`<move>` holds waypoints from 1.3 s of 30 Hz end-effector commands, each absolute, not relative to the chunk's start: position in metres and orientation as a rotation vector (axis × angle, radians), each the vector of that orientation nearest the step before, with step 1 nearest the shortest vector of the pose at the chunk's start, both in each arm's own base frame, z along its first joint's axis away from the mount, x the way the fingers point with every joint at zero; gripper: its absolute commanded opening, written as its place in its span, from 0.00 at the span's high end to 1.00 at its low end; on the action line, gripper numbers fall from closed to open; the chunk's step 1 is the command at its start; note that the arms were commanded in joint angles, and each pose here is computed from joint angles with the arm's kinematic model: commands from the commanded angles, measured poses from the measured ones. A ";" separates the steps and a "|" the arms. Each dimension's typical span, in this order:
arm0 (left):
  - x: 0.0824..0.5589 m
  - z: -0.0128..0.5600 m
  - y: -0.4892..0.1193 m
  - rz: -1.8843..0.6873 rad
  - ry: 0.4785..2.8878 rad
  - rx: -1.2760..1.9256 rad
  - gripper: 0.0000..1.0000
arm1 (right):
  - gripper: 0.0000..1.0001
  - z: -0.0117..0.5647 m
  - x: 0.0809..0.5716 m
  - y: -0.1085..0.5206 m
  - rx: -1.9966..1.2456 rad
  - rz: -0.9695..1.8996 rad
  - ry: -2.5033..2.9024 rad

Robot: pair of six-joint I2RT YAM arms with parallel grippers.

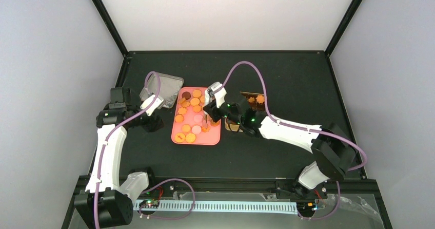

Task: Pack the cookies
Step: Pick up the fake cookies from the plate.

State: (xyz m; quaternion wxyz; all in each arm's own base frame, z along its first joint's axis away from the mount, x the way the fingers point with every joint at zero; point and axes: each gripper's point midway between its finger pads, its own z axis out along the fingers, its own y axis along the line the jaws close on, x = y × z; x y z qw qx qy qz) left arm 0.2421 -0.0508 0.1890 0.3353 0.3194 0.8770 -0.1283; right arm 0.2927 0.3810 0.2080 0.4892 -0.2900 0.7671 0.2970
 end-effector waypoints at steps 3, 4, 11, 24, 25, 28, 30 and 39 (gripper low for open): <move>0.242 0.199 -0.050 -0.315 2.254 0.856 0.39 | 0.67 0.221 0.295 0.395 -0.706 0.764 1.820; 0.242 0.198 -0.050 -0.315 2.253 0.857 0.39 | 0.67 0.219 0.296 0.396 -0.706 0.764 1.823; 0.242 0.199 -0.050 -0.310 2.254 0.858 0.39 | 0.68 0.211 0.298 0.405 -0.712 0.782 1.831; 0.243 0.197 -0.049 -0.316 2.260 0.853 0.39 | 0.70 0.172 0.279 0.411 -0.783 0.760 1.879; 0.243 0.197 -0.050 -0.316 2.260 0.855 0.39 | 0.70 0.169 0.277 0.411 -0.791 0.751 1.882; 0.242 0.198 -0.050 -0.314 2.257 0.858 0.39 | 0.71 0.165 0.273 0.409 -0.800 0.733 1.879; 0.242 0.198 -0.050 -0.313 2.258 0.858 0.39 | 0.71 0.164 0.269 0.407 -0.814 0.711 1.873; 0.242 0.199 -0.051 -0.324 2.256 0.854 0.39 | 0.65 0.160 0.260 0.396 -0.831 0.649 1.859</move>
